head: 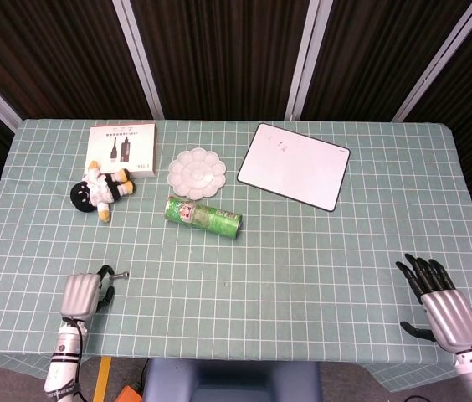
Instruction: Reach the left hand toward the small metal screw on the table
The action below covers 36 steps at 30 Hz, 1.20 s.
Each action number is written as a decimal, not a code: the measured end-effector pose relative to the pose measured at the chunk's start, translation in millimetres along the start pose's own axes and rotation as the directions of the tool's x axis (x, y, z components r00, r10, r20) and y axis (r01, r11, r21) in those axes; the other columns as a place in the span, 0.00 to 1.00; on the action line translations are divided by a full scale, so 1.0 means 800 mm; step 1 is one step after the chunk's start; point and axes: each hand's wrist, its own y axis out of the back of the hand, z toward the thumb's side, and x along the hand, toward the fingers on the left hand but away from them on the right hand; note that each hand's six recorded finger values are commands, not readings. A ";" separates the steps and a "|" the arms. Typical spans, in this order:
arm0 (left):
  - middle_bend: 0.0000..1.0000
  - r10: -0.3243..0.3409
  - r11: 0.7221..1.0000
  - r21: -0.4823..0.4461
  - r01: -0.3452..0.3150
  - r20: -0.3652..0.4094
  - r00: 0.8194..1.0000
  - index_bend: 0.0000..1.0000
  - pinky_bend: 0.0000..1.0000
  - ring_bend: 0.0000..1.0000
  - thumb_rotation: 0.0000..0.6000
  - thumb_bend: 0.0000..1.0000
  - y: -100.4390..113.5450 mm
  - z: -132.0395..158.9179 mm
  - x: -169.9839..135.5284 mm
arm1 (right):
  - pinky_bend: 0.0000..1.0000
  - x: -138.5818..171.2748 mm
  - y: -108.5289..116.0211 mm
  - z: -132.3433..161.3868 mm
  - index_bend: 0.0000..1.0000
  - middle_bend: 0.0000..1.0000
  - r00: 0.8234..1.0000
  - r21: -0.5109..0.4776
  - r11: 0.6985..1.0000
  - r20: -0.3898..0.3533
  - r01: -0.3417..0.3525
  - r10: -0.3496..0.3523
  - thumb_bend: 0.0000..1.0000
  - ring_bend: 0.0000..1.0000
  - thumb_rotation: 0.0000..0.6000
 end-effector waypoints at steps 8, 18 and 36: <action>1.00 -0.006 1.000 -0.008 0.006 -0.027 1.000 0.45 1.00 1.00 1.00 0.39 -0.008 -0.004 0.012 | 0.00 0.000 0.000 -0.001 0.00 0.00 1.000 -0.001 1.000 0.004 -0.003 0.003 0.17 0.00 1.00; 1.00 -0.003 1.000 -0.023 0.003 -0.022 1.000 0.48 1.00 1.00 1.00 0.39 -0.012 0.001 0.019 | 0.00 0.000 0.000 -0.002 0.00 0.00 1.000 0.003 1.000 0.008 -0.003 0.003 0.17 0.00 1.00; 1.00 0.022 0.999 -0.029 -0.023 -0.026 0.999 0.55 1.00 1.00 1.00 0.39 -0.006 -0.001 0.026 | 0.00 -0.002 -0.001 -0.003 0.00 0.00 1.000 0.007 1.000 0.015 -0.004 0.004 0.17 0.00 1.00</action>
